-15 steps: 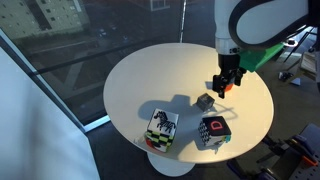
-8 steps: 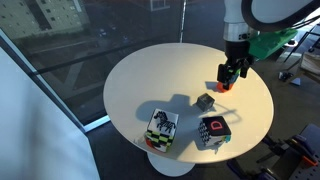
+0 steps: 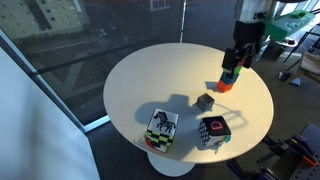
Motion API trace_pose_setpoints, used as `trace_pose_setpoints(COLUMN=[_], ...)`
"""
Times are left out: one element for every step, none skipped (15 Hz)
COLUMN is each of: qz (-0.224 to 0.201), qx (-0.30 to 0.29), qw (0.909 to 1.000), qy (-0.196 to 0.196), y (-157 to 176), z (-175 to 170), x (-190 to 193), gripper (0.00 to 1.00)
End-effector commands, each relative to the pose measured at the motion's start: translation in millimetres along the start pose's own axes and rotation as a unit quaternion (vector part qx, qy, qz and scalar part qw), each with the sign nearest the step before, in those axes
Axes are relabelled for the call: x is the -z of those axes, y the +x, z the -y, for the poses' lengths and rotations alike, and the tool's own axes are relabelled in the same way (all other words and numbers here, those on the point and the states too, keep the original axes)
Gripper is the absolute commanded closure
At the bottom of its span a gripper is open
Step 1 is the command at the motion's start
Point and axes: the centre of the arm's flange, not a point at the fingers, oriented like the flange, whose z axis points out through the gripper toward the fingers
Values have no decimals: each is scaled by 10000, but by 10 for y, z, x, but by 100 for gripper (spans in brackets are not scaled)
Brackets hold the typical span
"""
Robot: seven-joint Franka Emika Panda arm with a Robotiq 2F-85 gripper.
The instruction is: Pick up the gray block and put it on the table
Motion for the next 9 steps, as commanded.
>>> trace_pose_setpoints(qz=[-169,-233,-309,-374,-431,-480,-534,-579,-619], qx=[70,51,23,1,-21,-29,-46,-52,-63], qw=[9997,9996,9994,9992,9990,9988,9985,9982,9980], qy=[143,143,124,108,112,113,116,116,115], y=[-172,-194,-219,-244,-267,-299,-327,-358,-385], z=[-95,-109,-118,-129,-138,-147,-154,-158,-162], x=[184,226,269,306,341,379,412,444,477], gripper=[0,0,0,0,0,0,0,0,0])
